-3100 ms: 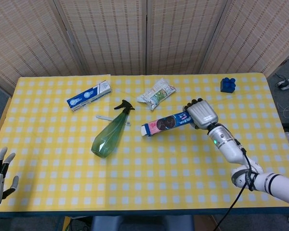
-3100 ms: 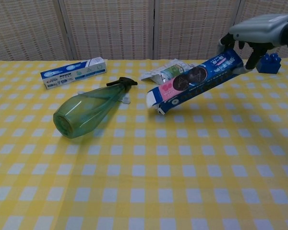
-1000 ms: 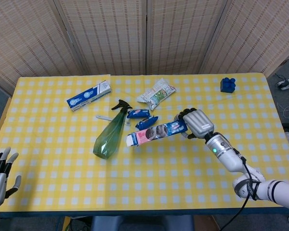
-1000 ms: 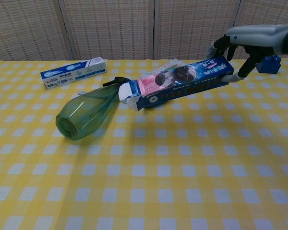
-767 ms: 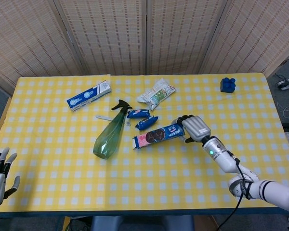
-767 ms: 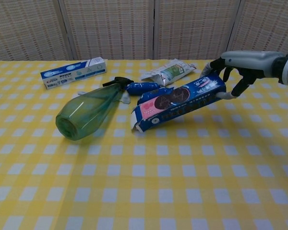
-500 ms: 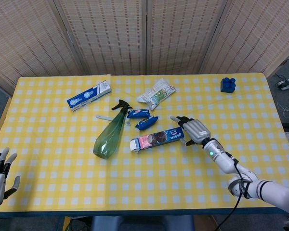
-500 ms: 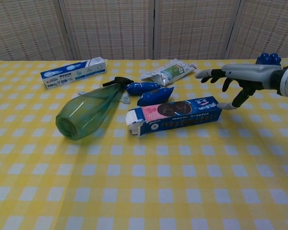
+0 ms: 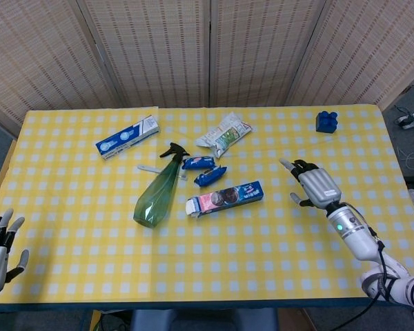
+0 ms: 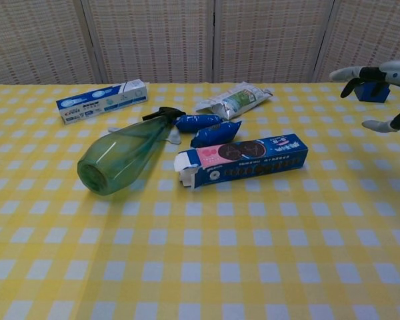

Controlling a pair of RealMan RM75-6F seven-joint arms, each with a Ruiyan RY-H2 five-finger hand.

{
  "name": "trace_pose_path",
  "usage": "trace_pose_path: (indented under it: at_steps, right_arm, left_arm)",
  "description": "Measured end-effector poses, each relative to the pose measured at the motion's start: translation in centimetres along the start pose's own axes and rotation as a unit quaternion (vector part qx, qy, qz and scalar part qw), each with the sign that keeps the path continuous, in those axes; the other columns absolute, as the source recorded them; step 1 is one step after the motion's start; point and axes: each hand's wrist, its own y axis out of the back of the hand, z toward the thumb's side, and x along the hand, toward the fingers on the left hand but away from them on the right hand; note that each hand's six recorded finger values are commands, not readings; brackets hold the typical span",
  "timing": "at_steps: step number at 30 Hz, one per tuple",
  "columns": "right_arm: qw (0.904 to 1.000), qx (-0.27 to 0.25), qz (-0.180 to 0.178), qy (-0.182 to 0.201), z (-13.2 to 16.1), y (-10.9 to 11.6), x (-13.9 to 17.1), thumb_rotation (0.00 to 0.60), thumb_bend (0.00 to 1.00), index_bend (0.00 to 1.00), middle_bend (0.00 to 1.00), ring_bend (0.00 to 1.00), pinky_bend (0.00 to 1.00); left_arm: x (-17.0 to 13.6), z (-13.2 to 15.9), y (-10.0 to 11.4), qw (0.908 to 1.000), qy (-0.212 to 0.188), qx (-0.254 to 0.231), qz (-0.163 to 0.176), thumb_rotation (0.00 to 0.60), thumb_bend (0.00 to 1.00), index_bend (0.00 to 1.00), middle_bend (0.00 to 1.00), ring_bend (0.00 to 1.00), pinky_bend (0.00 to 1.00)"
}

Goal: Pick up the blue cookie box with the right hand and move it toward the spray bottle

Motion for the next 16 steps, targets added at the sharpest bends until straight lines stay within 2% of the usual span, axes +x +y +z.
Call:
trace_pose_path:
  at_steps: [6,16]
  right_arm:
    - [0.9989,0.017,-0.031,-0.03,-2.4,0.4,4.3,0.6,0.34,0.14,0.27,0.17,0.21]
    - [0.9926,0.013,-0.085,-0.086,-5.1,0.4,12.1,0.6,0.34,0.15,0.3,0.18,0.21]
  left_arm:
    - [0.2,0.2,0.0,1.0,-0.002,0.001,0.0,0.6,0.43,0.16,0.0,0.0,0.0]
    - [0.9,1.0,0.0,0.9999,-0.012,-0.002,0.005,0.6,0.43,0.16,0.0,0.0,0.0]
